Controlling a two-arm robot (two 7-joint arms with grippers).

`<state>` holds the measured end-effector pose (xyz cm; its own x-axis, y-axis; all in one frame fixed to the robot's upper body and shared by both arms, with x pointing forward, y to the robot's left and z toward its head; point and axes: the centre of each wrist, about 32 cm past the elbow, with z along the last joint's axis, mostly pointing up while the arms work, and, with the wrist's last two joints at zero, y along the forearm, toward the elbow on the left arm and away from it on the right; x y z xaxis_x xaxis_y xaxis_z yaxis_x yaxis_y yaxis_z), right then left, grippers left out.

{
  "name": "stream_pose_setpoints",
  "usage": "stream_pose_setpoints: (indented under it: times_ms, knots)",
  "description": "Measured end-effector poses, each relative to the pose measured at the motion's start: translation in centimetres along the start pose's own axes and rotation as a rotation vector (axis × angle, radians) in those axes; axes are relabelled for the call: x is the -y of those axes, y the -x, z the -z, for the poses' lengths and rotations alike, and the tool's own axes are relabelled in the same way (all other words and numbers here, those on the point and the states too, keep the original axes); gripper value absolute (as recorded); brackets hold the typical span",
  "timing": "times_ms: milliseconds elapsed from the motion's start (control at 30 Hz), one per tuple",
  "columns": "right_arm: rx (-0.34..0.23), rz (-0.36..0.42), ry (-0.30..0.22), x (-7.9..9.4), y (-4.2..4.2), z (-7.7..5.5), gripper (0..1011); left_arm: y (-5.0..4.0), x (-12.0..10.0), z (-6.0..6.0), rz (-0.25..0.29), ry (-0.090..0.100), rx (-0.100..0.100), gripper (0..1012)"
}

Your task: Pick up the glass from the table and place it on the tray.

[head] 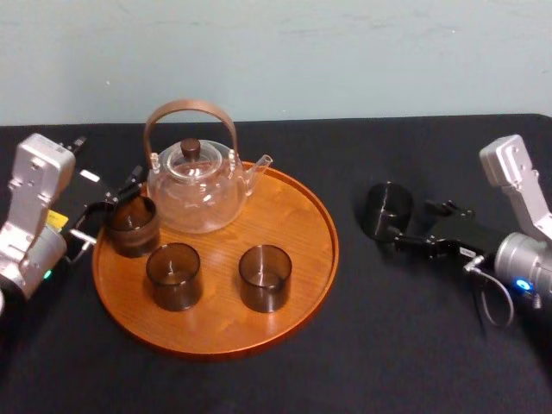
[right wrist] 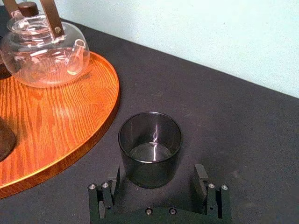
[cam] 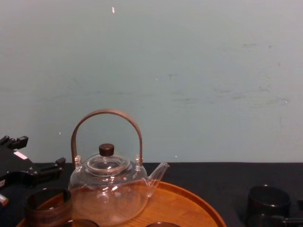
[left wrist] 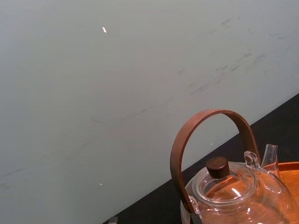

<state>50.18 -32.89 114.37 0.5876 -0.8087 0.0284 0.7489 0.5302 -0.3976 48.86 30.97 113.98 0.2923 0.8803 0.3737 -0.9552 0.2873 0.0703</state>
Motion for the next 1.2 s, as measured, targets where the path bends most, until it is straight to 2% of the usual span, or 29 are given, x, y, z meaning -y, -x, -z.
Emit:
stream_pose_setpoints:
  times_ms: [633,1200]
  knots:
    - [0.013,-0.023,0.034,-3.0,0.05,-0.4,1004,0.00,0.0,0.0,0.000,0.000,0.000,1001]
    - [0.018,-0.018,0.033,-4.5,0.08,-1.3,1004,0.00,0.0,0.0,0.000,0.000,0.000,1001]
